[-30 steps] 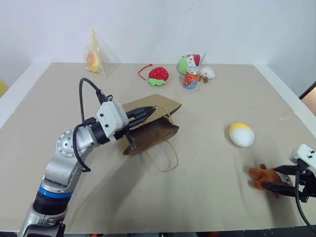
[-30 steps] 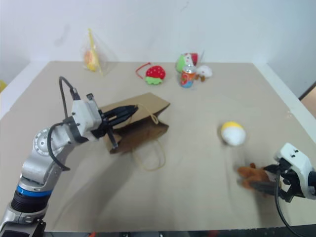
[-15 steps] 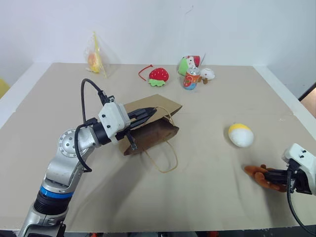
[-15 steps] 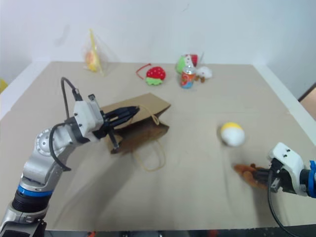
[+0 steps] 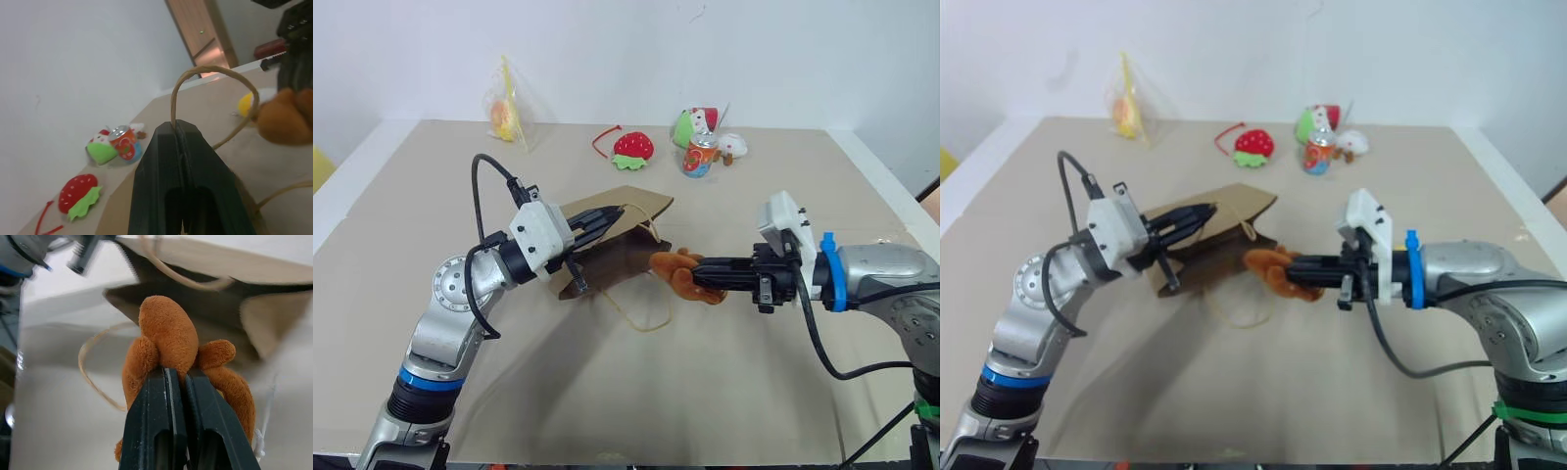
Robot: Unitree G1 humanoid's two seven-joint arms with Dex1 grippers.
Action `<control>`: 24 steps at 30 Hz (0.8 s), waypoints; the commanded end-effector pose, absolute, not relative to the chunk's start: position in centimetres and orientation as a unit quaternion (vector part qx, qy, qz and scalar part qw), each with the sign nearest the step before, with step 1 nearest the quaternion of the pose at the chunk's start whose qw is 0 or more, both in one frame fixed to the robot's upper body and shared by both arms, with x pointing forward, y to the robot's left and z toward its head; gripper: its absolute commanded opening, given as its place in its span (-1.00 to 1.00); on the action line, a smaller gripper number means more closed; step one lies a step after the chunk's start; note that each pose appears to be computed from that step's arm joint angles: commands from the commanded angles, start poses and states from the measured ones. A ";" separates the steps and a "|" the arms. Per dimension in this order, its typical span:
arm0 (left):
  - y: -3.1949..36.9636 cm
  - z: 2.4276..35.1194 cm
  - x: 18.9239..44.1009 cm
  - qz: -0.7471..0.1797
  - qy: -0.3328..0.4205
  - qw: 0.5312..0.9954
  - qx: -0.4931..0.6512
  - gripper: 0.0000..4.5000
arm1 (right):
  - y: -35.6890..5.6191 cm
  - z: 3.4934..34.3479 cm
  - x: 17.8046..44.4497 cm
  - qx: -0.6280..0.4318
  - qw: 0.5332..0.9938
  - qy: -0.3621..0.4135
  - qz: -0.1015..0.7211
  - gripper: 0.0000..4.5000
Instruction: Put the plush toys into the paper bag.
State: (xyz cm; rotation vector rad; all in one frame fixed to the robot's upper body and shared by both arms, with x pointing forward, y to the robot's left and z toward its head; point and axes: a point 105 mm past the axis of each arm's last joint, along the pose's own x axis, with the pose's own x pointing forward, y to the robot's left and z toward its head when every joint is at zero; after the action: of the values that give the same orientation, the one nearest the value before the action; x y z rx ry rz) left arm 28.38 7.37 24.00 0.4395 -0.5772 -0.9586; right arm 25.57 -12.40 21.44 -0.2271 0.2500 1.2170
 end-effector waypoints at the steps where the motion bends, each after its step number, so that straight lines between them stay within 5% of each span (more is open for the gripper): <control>1: 7.9 25.4 28.2 -0.424 -0.303 0.826 0.214 -1.00 | -10.1 21.6 25.8 -0.124 0.796 0.085 0.587 -0.96; 11: 7.7 25.2 28.0 -0.423 -0.301 0.829 0.210 -1.00 | -5.3 22.4 29.5 -0.152 0.795 0.004 0.587 -0.96; 24: 7.1 25.4 28.0 -0.421 -0.304 0.832 0.195 -1.00 | -0.5 20.4 33.0 -0.210 0.810 -0.010 0.547 -0.96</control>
State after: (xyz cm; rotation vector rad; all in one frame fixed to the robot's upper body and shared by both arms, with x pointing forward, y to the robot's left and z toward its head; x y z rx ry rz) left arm 28.58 7.48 24.25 0.4086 -0.5904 -0.8958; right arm 32.36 -0.99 19.30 -0.3934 0.0372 1.2141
